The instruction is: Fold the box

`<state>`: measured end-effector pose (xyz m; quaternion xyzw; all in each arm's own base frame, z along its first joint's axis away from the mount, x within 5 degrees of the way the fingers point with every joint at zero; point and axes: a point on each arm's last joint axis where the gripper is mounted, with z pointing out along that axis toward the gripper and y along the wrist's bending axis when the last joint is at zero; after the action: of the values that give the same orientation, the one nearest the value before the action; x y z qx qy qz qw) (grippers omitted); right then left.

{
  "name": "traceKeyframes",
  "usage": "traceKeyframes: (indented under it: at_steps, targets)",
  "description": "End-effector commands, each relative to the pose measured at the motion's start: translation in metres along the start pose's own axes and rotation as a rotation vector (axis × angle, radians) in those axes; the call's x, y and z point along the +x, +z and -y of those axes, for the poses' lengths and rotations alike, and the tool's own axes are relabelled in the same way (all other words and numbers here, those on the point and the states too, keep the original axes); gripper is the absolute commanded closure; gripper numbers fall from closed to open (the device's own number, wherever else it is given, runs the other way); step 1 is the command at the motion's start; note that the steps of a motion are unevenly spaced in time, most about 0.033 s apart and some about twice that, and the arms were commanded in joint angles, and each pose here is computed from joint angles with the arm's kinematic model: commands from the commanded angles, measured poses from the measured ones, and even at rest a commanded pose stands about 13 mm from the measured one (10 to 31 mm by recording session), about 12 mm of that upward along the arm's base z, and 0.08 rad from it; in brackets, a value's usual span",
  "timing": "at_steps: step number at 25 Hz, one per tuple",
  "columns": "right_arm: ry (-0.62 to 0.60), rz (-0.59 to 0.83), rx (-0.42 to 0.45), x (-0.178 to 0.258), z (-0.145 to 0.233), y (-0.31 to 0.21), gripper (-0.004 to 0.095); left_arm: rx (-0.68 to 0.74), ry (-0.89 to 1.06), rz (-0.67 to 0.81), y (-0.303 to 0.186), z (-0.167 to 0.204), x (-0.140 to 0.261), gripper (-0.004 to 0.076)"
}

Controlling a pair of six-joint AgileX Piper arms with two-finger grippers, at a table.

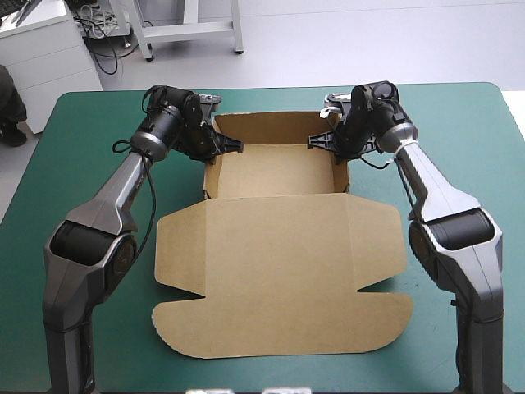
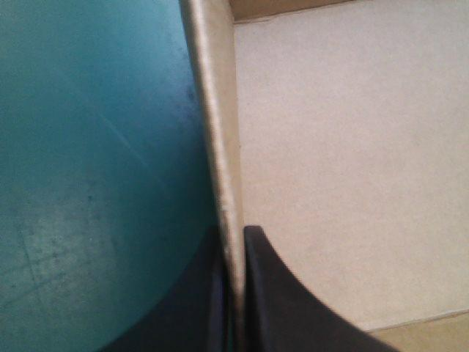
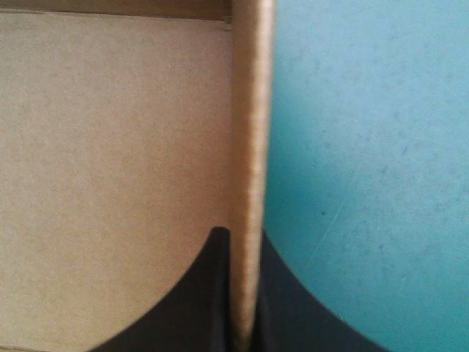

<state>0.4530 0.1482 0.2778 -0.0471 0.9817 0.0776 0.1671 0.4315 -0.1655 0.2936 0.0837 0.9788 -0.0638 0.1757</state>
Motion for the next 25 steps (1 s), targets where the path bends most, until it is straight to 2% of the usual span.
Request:
traceKeyframes:
  at_steps: [1,7,9,11,12,13,14,16,20,25]
  targets:
    - [-0.029,0.079,-0.055,-0.003,-0.008,-0.038,0.0925,0.014,0.034,0.067,-0.033,0.005,-0.001,0.0756]
    - [-0.048,0.081,-0.05,-0.003,-0.008,-0.038,0.0924,-0.004,0.039,0.073,-0.029,0.004,-0.003,0.0755]
    - [-0.047,0.079,-0.057,-0.003,-0.008,-0.038,0.0876,-0.005,0.041,0.066,-0.029,0.004,-0.002,0.0723]
    - [-0.048,0.084,-0.058,-0.003,-0.009,-0.04,0.0751,-0.007,0.046,0.054,-0.03,0.003,-0.001,0.0589]
    - [-0.049,0.09,-0.055,-0.003,-0.008,-0.043,0.0657,-0.008,0.044,0.052,-0.031,0.003,-0.001,0.0461]
    - [-0.05,0.096,-0.055,-0.003,-0.008,-0.045,0.0632,-0.009,0.047,0.051,-0.031,0.002,-0.001,0.0421]
    - [-0.051,0.099,-0.053,-0.003,-0.008,-0.047,0.0591,-0.009,0.047,0.051,-0.033,0.002,0.0,0.035]
    - [-0.055,0.114,-0.046,-0.003,-0.008,-0.053,0.0526,-0.007,0.049,0.06,-0.038,0.003,0.0,0.0273]
    - [-0.06,0.141,-0.042,-0.002,-0.008,-0.066,0.0436,-0.007,0.07,0.1,-0.055,0.002,0.001,0.0253]
    - [-0.067,0.192,-0.051,0.001,-0.009,-0.092,0.041,-0.016,0.079,0.175,-0.094,0.0,0.006,0.0253]
